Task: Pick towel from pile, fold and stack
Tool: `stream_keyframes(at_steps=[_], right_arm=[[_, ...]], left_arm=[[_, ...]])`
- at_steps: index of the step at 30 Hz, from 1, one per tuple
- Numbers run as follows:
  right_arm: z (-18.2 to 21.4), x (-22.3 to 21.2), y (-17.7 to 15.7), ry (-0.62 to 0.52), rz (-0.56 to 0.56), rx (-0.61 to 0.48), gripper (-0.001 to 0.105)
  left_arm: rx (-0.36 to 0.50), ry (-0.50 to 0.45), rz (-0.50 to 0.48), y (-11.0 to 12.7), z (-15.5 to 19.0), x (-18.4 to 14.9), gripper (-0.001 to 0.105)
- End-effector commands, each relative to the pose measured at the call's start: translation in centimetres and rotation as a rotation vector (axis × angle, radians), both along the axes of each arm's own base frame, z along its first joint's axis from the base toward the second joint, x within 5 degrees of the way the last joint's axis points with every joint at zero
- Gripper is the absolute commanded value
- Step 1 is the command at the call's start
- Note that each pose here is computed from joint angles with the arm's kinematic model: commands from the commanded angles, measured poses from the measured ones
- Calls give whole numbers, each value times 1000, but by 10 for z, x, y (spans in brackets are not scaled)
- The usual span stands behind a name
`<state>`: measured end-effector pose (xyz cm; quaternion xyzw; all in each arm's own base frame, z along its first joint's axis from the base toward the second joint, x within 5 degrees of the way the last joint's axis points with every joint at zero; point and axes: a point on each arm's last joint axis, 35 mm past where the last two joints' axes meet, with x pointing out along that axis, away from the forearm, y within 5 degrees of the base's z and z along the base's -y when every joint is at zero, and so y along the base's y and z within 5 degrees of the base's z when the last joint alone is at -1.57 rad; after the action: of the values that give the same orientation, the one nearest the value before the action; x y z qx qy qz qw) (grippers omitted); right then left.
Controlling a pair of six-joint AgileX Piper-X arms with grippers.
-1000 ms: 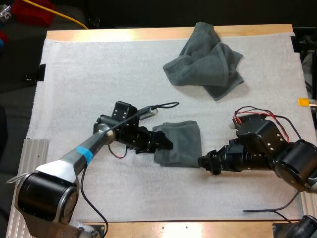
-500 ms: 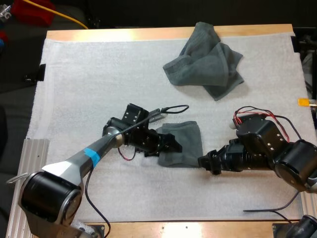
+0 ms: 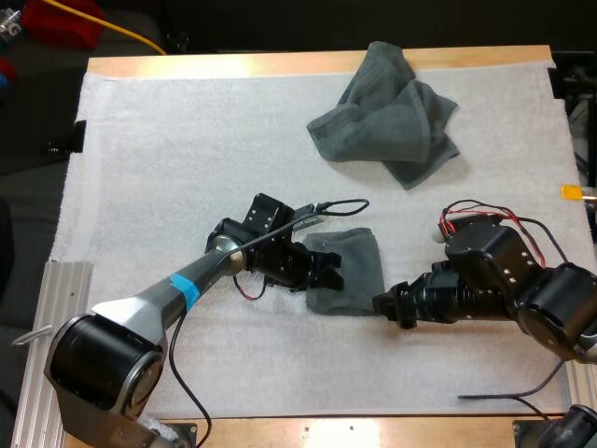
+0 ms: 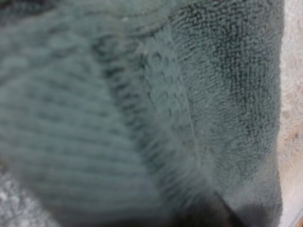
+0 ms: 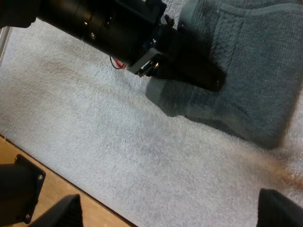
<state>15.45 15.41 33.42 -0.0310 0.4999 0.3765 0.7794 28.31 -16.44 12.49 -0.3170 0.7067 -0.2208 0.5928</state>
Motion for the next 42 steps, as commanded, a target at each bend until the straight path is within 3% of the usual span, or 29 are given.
stream_keyframes(at_steps=[1,3,12,16,22,25,31,36,42], right_arm=[[3,-1,-1,-3,-1,3,71],[3,-1,-1,-3,-1,3,71],[3,-1,-1,-3,-1,3,71],[3,-1,-1,-3,-1,3,71],[3,-1,-1,-3,-1,3,71],[3,-1,-1,-4,1,3,71],[3,-1,-1,-4,1,3,71],[3,-1,-1,-4,1,3,71],[3,-1,-1,-4,1,3,71]], left_arm=[[5,-13,-4,-2,0,1,7],[10,-21,-18,-2,0,0,0],[-77,-76,-80,8,21,0,0],[-136,-111,-75,25,43,8,0],[-160,-162,-94,56,74,15,0],[-114,-184,-104,74,86,19,0],[68,-200,-132,113,95,19,0],[153,-185,-83,148,95,19,0],[313,-173,-53,183,92,16,0]])
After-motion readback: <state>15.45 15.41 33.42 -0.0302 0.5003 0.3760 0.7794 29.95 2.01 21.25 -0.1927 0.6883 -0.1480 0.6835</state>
